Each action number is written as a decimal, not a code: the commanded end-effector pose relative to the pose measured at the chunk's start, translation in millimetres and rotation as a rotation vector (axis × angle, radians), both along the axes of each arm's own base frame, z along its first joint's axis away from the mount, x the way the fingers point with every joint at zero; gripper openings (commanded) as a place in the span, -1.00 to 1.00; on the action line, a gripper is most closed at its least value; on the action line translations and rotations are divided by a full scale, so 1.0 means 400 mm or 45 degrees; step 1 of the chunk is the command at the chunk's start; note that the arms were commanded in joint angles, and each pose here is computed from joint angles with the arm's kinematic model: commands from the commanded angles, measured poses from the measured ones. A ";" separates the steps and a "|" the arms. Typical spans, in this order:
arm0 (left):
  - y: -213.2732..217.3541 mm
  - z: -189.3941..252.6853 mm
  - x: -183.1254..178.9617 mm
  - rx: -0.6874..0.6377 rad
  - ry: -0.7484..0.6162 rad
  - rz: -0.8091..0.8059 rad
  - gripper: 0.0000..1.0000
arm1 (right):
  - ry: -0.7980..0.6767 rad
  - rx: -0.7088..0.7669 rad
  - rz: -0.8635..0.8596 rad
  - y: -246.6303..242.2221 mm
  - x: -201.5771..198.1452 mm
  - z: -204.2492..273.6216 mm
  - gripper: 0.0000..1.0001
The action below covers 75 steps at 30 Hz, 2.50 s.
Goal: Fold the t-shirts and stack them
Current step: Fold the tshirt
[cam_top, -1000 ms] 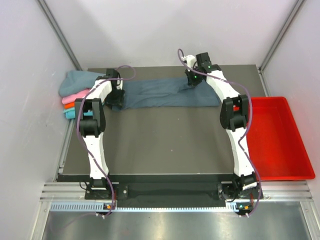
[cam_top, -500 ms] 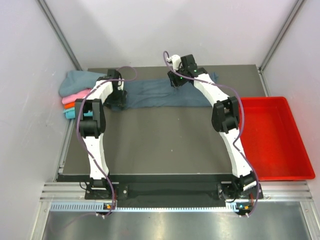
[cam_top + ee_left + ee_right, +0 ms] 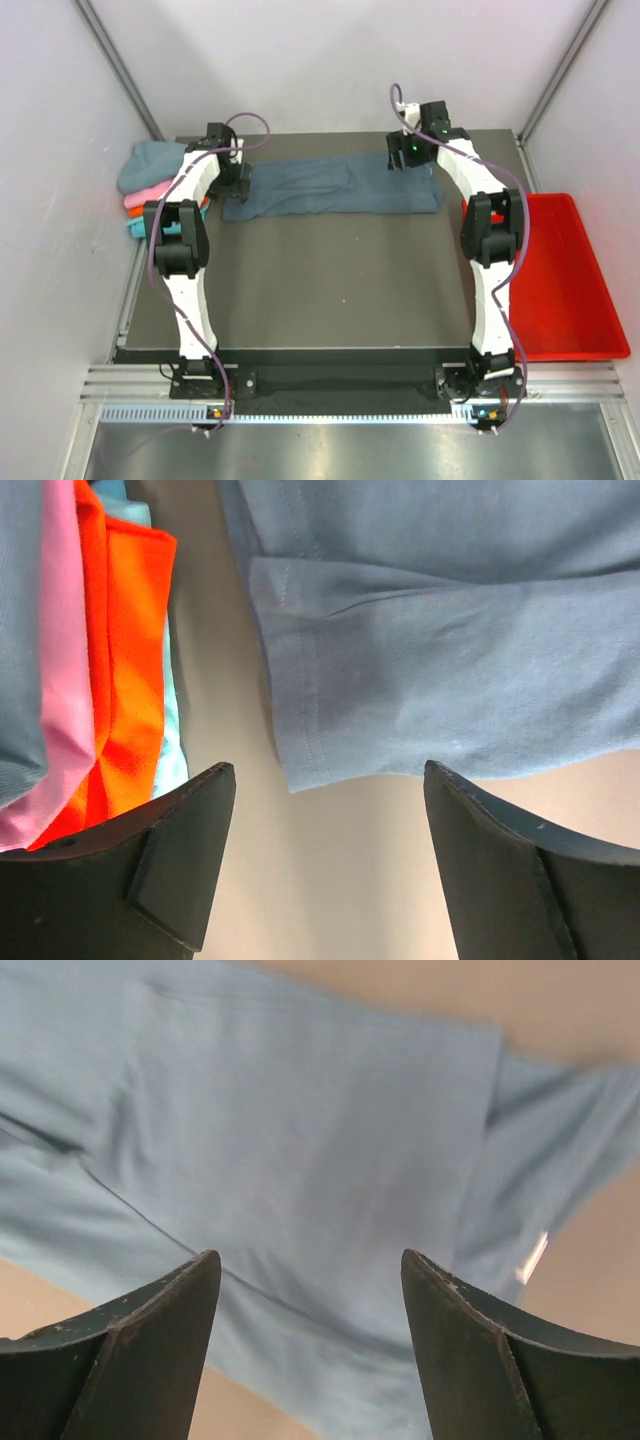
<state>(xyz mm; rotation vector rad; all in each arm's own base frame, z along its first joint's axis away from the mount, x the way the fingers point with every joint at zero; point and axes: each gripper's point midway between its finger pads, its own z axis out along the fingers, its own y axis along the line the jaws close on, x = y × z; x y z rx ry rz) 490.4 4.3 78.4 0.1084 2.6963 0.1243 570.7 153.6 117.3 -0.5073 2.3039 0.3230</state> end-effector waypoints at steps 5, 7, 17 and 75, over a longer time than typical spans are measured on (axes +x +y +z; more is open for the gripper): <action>0.068 -0.019 -0.027 -0.063 0.052 0.116 0.47 | 0.115 0.028 -0.058 -0.062 -0.049 -0.012 0.47; 0.082 -0.037 -0.032 -0.082 0.071 0.134 0.38 | 0.147 0.031 -0.055 -0.076 -0.065 -0.020 0.47; 0.074 -0.104 -0.042 -0.163 0.152 0.118 0.14 | 0.291 -0.088 -0.138 -0.157 -0.121 -0.099 0.47; 0.047 0.013 -0.119 -0.367 0.117 0.146 0.05 | 0.383 -0.265 -0.159 -0.188 -0.155 -0.174 0.45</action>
